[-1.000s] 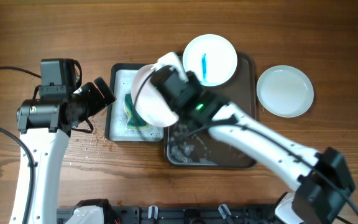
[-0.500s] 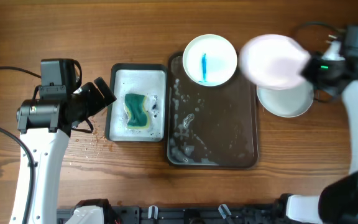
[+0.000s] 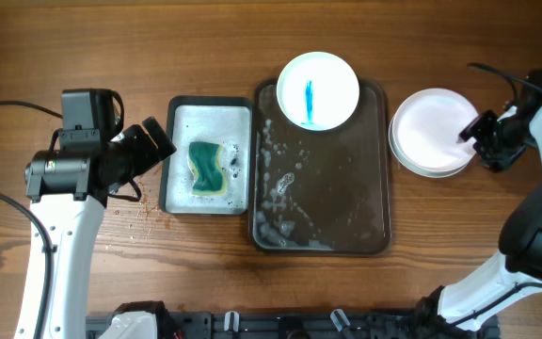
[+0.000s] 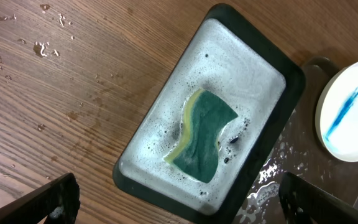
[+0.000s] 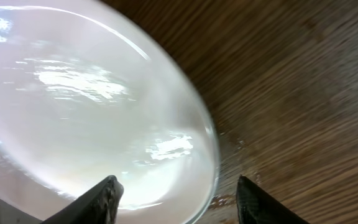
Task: Clean dirty plates on tray and stack at the side
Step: 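Carry the plate right and stack it on the cleaned plate, then drag the blue-stained plate down onto the tray center with the right gripper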
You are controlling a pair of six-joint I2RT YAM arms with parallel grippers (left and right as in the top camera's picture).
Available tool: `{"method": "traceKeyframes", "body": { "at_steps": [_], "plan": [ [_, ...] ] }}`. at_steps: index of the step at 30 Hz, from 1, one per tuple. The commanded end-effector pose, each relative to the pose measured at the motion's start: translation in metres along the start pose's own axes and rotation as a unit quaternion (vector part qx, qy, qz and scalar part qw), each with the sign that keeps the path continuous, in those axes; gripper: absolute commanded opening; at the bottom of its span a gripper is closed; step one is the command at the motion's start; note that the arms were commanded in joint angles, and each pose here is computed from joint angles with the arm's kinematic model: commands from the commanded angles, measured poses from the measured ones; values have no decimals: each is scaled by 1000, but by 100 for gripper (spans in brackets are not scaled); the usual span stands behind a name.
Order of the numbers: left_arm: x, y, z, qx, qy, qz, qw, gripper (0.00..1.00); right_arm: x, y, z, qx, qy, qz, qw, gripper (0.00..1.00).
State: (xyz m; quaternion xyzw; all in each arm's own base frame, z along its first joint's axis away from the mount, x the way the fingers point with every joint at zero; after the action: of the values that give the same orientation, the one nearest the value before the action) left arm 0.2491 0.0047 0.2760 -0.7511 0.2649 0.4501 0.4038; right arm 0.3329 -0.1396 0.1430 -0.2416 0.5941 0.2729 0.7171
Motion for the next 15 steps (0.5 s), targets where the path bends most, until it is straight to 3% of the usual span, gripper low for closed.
{"method": "traceKeyframes", "body": {
  "at_steps": [1, 5, 8, 11, 15],
  "plan": [
    [-5, -4, 1, 2, -3, -14, 1000, 100, -54, 12, 25, -61, -57, -67, 994, 59],
    [-5, -4, 1, 2, -3, -14, 1000, 100, -116, 59, 68, -203, -136, -132, 961, 50],
    [-5, -4, 1, 2, -3, -14, 1000, 100, -150, 116, 106, -350, -176, -166, 905, 49],
    [-5, -4, 1, 2, -3, -14, 1000, 100, -151, 153, 134, -441, -172, -175, 863, 50],
    [-5, -4, 1, 2, -3, -14, 1000, 100, -119, 157, 164, -476, -110, -215, 846, 56]
  ]
}}
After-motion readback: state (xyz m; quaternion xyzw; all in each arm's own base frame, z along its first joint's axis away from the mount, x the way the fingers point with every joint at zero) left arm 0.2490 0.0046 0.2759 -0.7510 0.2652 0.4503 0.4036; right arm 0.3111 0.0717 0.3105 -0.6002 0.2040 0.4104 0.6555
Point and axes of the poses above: each gripper's point midway between its finger pads, its own x axis out along the fingers, its own z axis along the line the jaws close on, y = z × x, the point moved 10 cm from there along -x, back along the fingers, and after that the axes turned 1 degree about x, right-handed, at the moved point
